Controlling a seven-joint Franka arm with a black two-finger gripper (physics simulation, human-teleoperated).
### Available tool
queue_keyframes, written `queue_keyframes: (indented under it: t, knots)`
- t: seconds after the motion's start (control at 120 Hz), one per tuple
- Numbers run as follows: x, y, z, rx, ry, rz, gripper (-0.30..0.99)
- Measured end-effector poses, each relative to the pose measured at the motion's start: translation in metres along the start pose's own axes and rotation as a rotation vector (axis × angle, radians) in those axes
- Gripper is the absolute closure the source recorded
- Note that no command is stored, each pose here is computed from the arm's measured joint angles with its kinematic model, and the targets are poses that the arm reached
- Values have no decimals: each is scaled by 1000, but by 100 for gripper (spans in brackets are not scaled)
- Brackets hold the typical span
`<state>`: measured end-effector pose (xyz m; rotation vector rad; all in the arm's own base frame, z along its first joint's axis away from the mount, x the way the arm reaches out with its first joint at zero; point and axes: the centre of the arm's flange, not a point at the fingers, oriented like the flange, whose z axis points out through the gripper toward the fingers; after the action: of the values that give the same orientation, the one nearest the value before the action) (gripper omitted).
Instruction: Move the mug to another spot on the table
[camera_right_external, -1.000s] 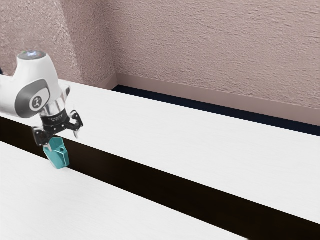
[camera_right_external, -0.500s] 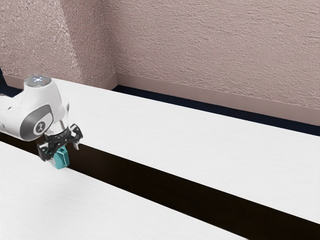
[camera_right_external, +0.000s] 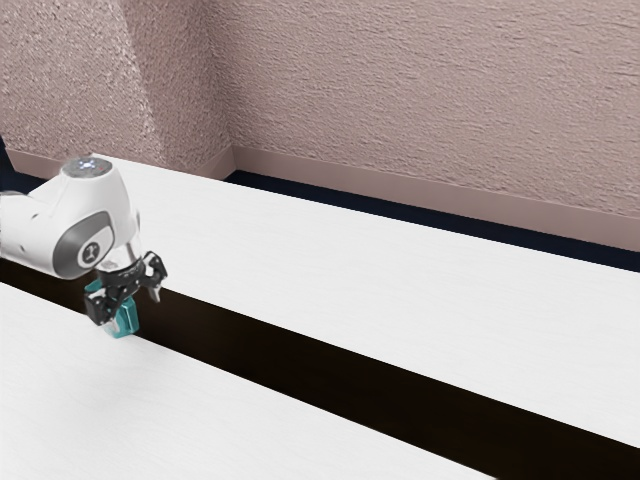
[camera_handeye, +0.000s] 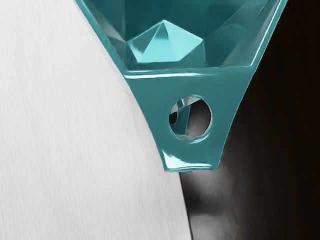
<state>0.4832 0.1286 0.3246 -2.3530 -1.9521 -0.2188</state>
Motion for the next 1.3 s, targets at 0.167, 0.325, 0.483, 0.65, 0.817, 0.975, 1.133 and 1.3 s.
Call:
queue_keyframes:
  t: [0.167, 0.325, 0.483, 0.65, 0.817, 0.975, 1.133, 1.3]
  knots:
    - [5, 3, 13, 18, -3, -10, 0]
    - [22, 3, 26, 31, -9, -50, 0]
    - [25, 6, 32, 37, -3, -57, 0]
    - [26, 9, 38, 41, -5, -70, 1]
    - [27, 9, 42, 45, -8, -92, 10]
    - [28, 10, 41, 42, -6, -107, 22]
    - [28, 10, 41, 42, -5, -118, 35]
    - [31, 8, 42, 44, -4, -133, 49]
